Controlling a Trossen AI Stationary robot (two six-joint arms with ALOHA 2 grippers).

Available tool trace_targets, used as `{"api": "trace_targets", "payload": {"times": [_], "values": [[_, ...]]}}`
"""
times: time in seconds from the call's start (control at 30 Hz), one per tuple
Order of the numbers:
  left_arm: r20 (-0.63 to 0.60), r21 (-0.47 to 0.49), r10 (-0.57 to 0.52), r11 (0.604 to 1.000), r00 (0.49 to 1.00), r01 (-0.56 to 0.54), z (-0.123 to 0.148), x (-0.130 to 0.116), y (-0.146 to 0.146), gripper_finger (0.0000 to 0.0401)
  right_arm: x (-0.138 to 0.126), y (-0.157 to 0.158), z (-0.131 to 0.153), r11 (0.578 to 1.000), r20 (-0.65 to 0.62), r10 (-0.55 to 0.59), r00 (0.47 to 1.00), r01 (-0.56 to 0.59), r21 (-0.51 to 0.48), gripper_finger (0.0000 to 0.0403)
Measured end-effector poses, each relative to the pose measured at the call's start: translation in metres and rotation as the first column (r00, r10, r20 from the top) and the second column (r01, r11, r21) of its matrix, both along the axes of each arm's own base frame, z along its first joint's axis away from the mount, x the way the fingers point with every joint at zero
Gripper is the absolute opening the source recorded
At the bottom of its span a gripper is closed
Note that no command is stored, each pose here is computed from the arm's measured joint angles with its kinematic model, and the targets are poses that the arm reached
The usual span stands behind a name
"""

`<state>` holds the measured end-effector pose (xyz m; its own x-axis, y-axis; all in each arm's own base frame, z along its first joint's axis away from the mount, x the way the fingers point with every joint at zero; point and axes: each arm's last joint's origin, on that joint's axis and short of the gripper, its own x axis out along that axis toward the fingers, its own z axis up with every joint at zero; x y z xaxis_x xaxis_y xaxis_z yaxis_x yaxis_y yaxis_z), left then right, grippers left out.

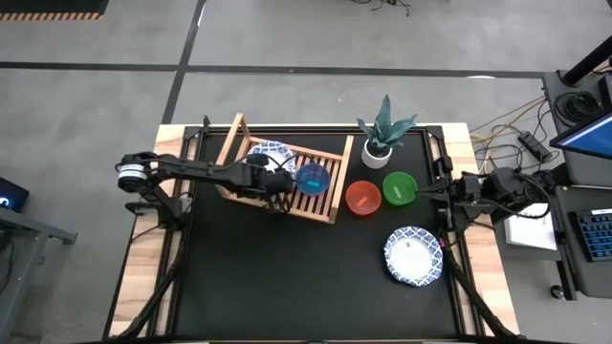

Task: Place and stack bowls onto a shelf
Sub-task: Stack the white patterned bowl on the white patterned bowl on the shelf, then stack the orange bowl on the blue bowl on the shelf

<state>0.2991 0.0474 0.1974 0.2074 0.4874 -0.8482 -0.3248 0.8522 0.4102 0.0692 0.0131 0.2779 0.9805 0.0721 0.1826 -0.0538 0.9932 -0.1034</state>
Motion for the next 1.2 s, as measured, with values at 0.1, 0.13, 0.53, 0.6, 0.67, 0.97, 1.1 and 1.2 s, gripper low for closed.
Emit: {"api": "trace_targets", "payload": {"times": [0.1,0.13,0.53,0.6,0.67,0.97,1.1,1.2], "values": [[0.000,-0.001,0.004,1.000,1.000,-0.004,0.000,0.000,0.000,0.0060,0.000,0.000,0.000,1.000,0.000,0.000,1.000,0.000,0.001,0.0009],[0.003,-0.002,0.008,1.000,1.000,-0.008,0.000,0.000,0.000,0.0070,0.000,0.000,0.000,1.000,0.000,0.000,1.000,0.000,0.001,0.0009],[0.064,-0.254,-0.018,0.967,0.998,0.034,0.004,0.003,-0.007,0.0164,0.000,0.000,0.000,1.000,0.000,0.001,1.000,-0.001,0.002,0.0009],[0.090,-0.265,-0.001,0.964,0.996,0.025,0.010,0.007,-0.008,0.0168,0.000,0.000,0.000,1.000,-0.001,0.001,1.000,-0.001,0.002,0.0009],[0.124,-0.269,0.006,0.963,0.992,0.028,0.019,0.012,-0.011,0.0169,0.000,0.000,0.000,1.000,-0.001,0.001,1.000,-0.001,0.001,0.0009],[0.239,-0.174,-0.125,0.970,0.963,0.169,0.062,0.030,-0.065,0.0169,0.000,-0.001,0.000,0.998,-0.005,-0.008,1.000,0.009,0.067,0.0009],[0.336,-0.127,-0.230,0.950,0.913,0.286,0.073,0.036,-0.098,0.0169,0.003,-0.003,-0.001,0.986,-0.028,-0.092,0.995,0.095,0.137,0.0009],[0.386,-0.075,-0.316,0.926,0.866,0.371,0.075,0.038,-0.119,0.0169,0.011,-0.002,-0.001,0.976,-0.077,-0.132,0.988,0.143,0.166,0.0009]]}}
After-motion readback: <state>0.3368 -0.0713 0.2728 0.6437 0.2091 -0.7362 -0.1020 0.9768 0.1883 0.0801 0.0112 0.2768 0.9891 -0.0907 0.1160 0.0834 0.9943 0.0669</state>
